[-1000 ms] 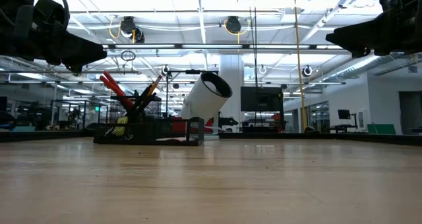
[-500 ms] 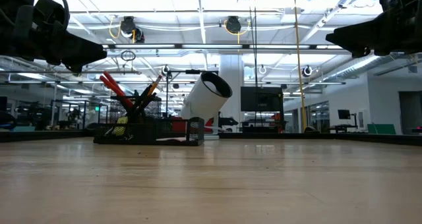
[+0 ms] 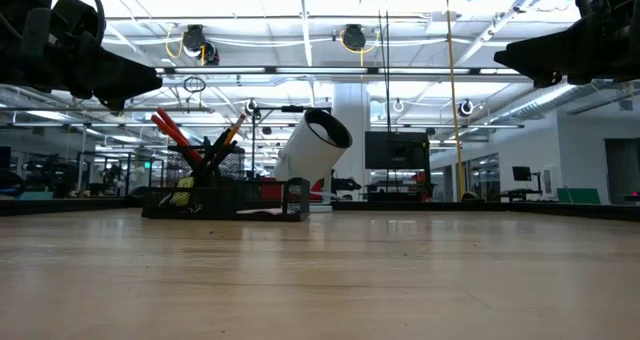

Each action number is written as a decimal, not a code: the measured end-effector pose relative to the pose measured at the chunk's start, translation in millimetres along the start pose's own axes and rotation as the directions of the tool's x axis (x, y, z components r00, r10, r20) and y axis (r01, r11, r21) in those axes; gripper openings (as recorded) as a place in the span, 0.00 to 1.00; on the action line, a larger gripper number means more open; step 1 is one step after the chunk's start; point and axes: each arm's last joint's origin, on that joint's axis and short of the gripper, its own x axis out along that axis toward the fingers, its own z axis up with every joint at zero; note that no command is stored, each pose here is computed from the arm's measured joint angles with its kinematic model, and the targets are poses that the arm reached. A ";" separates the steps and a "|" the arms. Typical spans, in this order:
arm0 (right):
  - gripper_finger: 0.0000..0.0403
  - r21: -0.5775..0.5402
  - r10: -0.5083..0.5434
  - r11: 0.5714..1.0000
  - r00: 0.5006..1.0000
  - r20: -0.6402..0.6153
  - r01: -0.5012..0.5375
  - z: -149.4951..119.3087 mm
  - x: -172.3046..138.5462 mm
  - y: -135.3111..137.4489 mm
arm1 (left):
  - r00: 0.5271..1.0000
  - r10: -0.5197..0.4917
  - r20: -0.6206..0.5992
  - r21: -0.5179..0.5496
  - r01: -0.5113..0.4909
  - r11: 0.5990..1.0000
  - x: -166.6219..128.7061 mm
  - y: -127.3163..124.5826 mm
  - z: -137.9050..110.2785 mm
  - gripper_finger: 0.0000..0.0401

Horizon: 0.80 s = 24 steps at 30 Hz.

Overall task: Pick and place office supplies into organizer
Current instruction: Return to Home Position

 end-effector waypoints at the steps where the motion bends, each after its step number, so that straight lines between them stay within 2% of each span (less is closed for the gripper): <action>1: 0.40 0.000 0.000 1.000 1.000 0.000 0.000 0.0 0.0 0.0 | 1.000 0.000 0.000 0.000 0.000 1.000 0.0 0.0 -0.1 0.37; 24: 0.40 0.000 0.000 1.000 1.000 0.000 0.000 0.0 0.0 0.0 | 1.000 0.000 -0.001 0.000 0.000 1.000 0.1 0.0 -0.3 0.37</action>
